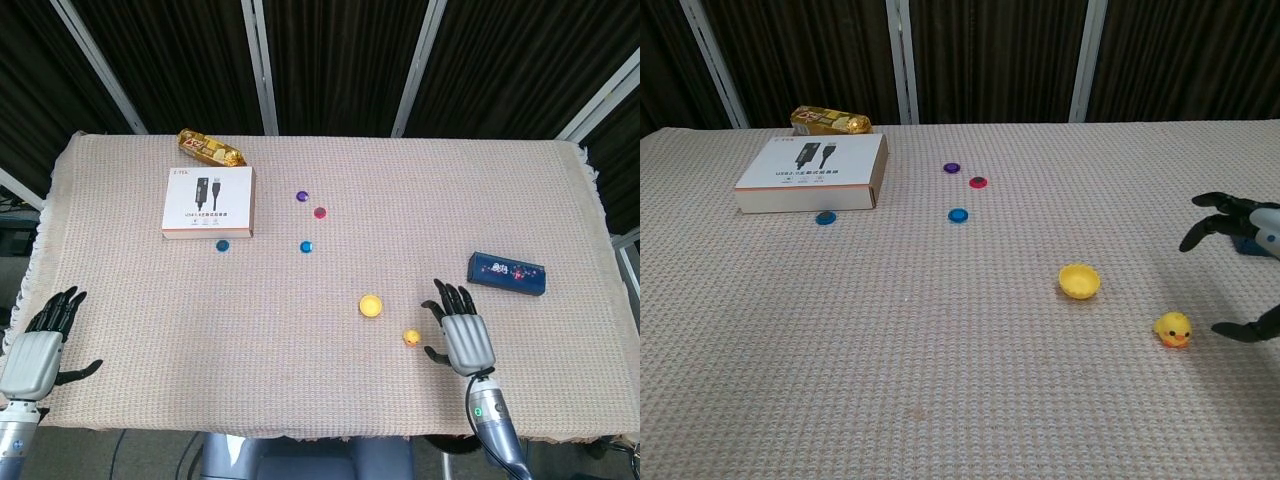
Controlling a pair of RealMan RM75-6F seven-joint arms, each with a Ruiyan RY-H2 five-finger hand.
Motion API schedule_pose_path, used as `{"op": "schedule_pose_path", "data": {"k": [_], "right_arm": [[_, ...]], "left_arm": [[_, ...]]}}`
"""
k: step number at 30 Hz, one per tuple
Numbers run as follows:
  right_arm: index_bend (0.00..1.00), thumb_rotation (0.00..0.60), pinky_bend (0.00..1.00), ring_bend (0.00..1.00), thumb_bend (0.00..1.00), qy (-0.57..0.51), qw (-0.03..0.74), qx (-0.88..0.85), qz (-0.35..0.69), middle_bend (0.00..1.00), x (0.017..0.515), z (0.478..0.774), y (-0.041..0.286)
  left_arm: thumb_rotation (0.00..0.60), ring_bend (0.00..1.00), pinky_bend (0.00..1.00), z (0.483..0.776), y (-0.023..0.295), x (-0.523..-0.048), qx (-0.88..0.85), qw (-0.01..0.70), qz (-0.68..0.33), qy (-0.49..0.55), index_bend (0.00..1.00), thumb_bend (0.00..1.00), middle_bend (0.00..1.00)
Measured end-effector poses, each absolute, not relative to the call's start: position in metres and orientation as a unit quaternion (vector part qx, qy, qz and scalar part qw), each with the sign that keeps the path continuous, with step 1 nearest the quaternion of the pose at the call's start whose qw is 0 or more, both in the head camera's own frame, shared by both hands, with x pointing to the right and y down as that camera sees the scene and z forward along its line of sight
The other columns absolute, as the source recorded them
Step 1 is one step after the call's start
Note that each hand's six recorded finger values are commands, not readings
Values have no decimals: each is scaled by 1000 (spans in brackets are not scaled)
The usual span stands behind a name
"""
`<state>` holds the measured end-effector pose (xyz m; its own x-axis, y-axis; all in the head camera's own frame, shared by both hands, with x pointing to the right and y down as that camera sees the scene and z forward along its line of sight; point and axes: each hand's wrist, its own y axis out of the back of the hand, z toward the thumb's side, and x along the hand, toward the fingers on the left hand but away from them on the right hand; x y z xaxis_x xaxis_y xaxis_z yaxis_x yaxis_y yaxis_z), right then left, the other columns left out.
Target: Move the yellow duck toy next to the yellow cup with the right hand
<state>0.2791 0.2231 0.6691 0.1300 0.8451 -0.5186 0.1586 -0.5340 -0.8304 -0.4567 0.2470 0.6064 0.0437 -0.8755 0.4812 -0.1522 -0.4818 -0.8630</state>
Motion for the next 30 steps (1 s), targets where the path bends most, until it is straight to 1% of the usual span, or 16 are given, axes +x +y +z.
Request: {"op": "schedule_pose_path", "data": {"k": [16, 30], "right_arm": [[380, 600, 0, 0, 167, -357, 302, -705, 534, 0, 240, 684, 238], [419, 600, 0, 0, 190, -344, 305, -706, 538, 0, 226, 700, 234]], "left_arm": [[600, 0, 173, 606, 246, -457, -646, 320, -567, 398, 0, 0, 0], [600, 0, 173, 607, 246, -456, -648, 319, -566, 398, 0, 0, 0]]}}
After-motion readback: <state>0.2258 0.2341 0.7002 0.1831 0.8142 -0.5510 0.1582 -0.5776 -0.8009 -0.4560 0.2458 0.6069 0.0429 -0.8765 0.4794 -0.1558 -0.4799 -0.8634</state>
